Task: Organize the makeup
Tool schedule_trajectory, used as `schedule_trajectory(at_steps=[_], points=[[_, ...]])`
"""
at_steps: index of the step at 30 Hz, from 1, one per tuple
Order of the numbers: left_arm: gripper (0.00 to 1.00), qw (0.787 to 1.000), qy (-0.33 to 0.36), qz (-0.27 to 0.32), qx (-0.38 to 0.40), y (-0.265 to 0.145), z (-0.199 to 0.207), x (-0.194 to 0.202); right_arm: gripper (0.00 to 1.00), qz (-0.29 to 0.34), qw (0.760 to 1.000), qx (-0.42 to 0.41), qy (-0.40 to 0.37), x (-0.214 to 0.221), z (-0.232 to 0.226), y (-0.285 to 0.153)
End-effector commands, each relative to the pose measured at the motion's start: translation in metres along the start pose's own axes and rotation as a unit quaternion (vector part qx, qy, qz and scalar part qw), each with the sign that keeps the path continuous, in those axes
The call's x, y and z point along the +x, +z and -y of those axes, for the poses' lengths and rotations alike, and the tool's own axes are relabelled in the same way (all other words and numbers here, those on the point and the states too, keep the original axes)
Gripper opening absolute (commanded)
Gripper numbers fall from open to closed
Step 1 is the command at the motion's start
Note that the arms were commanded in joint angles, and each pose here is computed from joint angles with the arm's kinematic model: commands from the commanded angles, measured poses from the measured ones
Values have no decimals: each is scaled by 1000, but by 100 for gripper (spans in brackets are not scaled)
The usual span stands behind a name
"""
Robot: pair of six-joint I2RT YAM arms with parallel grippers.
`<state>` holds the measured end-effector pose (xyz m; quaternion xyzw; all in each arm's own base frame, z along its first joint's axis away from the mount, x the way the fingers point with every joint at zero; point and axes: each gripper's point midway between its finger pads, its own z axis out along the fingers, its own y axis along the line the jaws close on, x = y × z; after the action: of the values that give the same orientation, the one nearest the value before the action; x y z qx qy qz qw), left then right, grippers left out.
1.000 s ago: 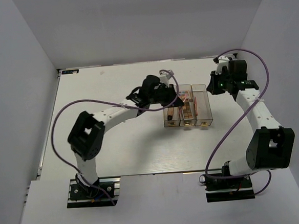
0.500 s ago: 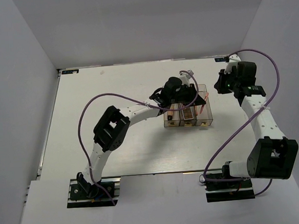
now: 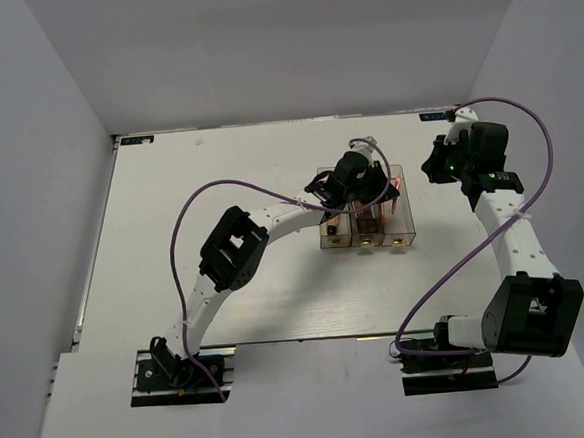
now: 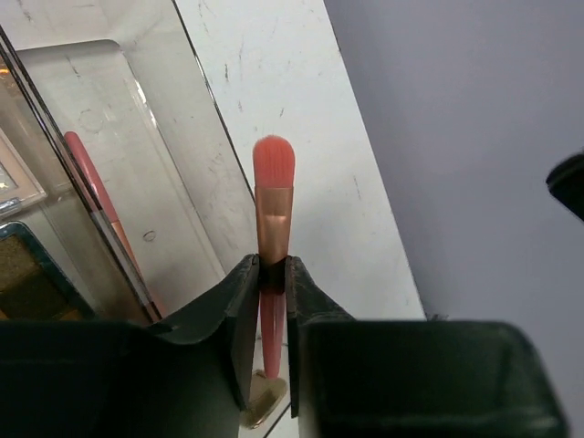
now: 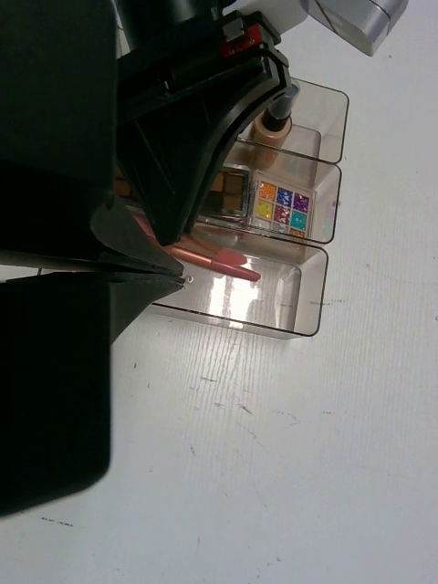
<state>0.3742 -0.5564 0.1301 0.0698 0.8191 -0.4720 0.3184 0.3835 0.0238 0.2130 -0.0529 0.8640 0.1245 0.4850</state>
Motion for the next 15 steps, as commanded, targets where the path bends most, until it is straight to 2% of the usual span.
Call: schedule_trajectory(at_steps=[1, 2, 5, 9, 14, 15], points=[[30, 1000, 5, 25, -6, -2, 18, -20, 0, 30, 1000, -7, -2, -13, -2, -7], [42, 1000, 5, 24, -8, -2, 16, -19, 0, 29, 1000, -8, -2, -12, -2, -7], [57, 999, 6, 31, -7, -4, 20, -24, 0, 27, 1000, -11, -2, -11, -3, -8], [69, 999, 12, 39, 11, -9, 37, -35, 0, 26, 1000, -16, 0, -10, -4, -10], [74, 997, 30, 69, 32, -29, 66, -63, 0, 34, 999, -24, -16, -17, -8, -17], [75, 995, 44, 82, 43, -43, 82, -76, 0, 33, 999, -25, -17, -16, -8, -17]])
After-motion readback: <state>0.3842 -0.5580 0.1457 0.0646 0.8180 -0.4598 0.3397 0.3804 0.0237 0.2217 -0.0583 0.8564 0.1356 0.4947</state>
